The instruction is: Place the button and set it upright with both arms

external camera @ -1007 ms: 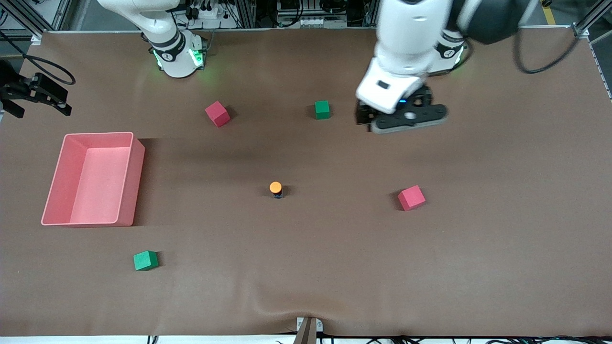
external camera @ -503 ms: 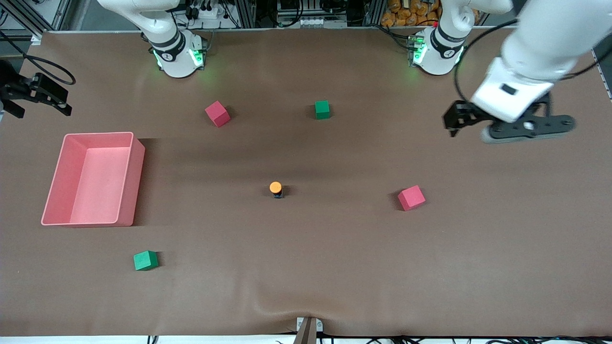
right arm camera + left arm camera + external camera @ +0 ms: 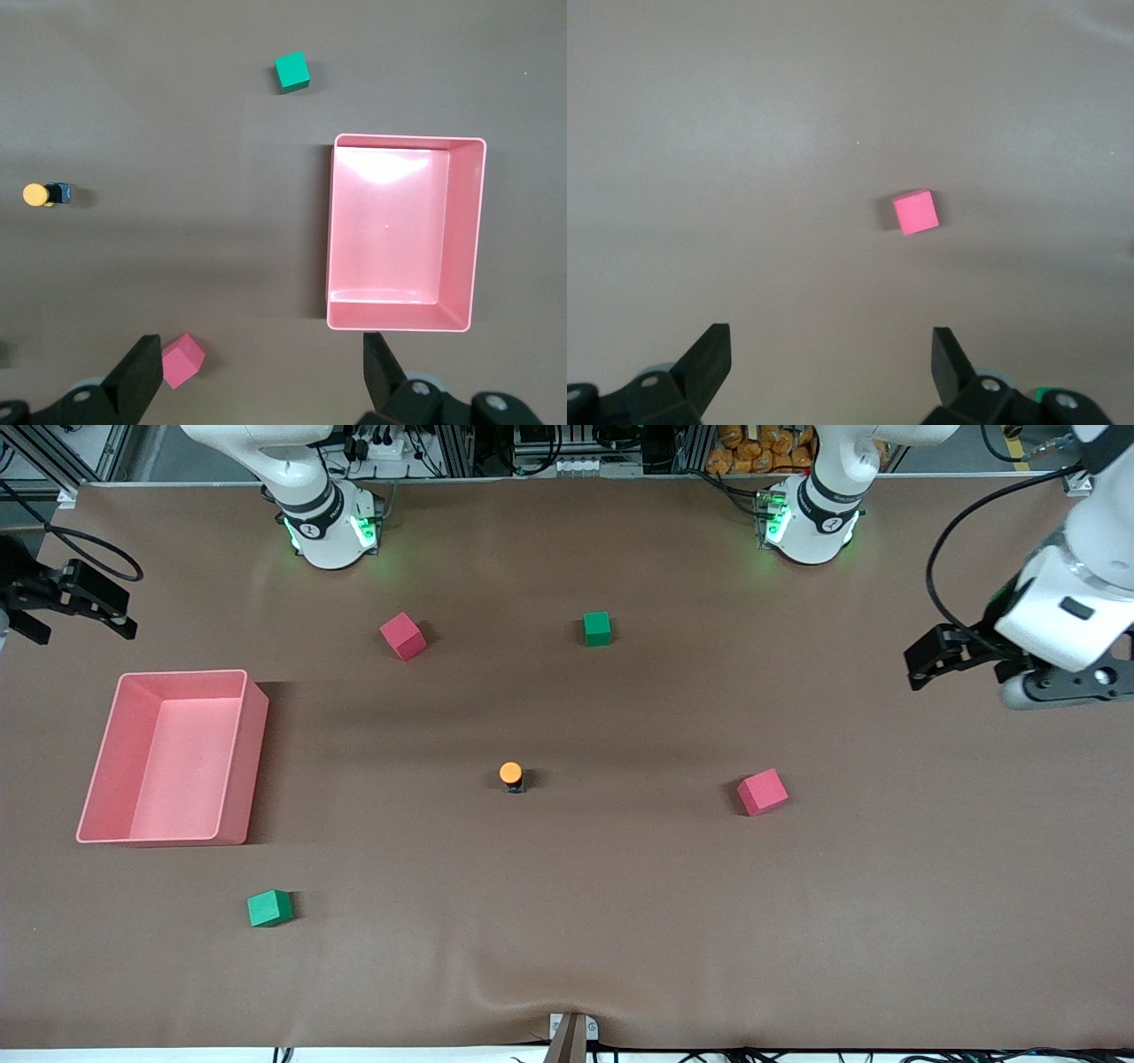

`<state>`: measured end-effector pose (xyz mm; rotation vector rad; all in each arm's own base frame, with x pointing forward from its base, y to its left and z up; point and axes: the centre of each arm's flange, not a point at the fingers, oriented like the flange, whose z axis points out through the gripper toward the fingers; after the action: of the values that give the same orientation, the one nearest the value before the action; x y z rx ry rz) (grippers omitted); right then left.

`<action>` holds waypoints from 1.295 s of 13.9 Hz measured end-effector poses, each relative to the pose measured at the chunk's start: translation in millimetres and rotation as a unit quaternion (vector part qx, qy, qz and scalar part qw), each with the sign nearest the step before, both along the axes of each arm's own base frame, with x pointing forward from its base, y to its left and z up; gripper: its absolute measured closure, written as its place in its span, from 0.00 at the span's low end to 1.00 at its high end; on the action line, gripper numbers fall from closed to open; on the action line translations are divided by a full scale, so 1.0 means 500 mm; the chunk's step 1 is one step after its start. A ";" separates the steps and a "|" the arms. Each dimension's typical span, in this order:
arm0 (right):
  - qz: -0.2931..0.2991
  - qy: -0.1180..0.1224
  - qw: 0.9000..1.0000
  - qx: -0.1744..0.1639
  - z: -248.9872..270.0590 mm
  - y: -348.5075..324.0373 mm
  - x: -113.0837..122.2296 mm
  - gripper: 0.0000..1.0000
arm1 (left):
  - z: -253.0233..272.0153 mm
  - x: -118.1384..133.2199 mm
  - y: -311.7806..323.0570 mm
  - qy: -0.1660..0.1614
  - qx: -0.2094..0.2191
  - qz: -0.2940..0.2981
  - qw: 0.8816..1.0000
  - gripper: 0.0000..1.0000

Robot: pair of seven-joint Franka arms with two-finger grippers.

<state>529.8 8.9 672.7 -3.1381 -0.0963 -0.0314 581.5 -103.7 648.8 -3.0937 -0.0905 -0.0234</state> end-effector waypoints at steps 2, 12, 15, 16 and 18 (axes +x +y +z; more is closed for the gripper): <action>-0.001 0.000 1.000 0.009 0.000 0.001 0.000 0.00 | 0.005 0.002 0.029 -0.001 0.000 -0.010 1.000 0.00; -0.001 0.001 1.000 0.012 0.000 0.000 0.000 0.00 | 0.007 -0.057 0.113 0.020 -0.015 -0.056 0.998 0.00; -0.002 0.002 1.000 0.012 -0.001 -0.001 0.000 0.00 | 0.006 -0.080 0.131 0.024 -0.014 -0.048 0.998 0.00; -0.003 0.003 1.000 0.012 -0.002 -0.003 0.000 0.00 | 0.007 -0.084 0.135 0.024 -0.014 -0.046 0.999 0.00; -0.004 0.003 1.000 0.013 -0.003 -0.006 0.000 0.00 | 0.007 -0.095 0.137 0.025 -0.014 -0.045 0.999 0.00</action>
<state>529.9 6.0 671.4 -3.1134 -0.0829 -0.0229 534.2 -35.0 652.2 -3.1210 0.0516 0.0533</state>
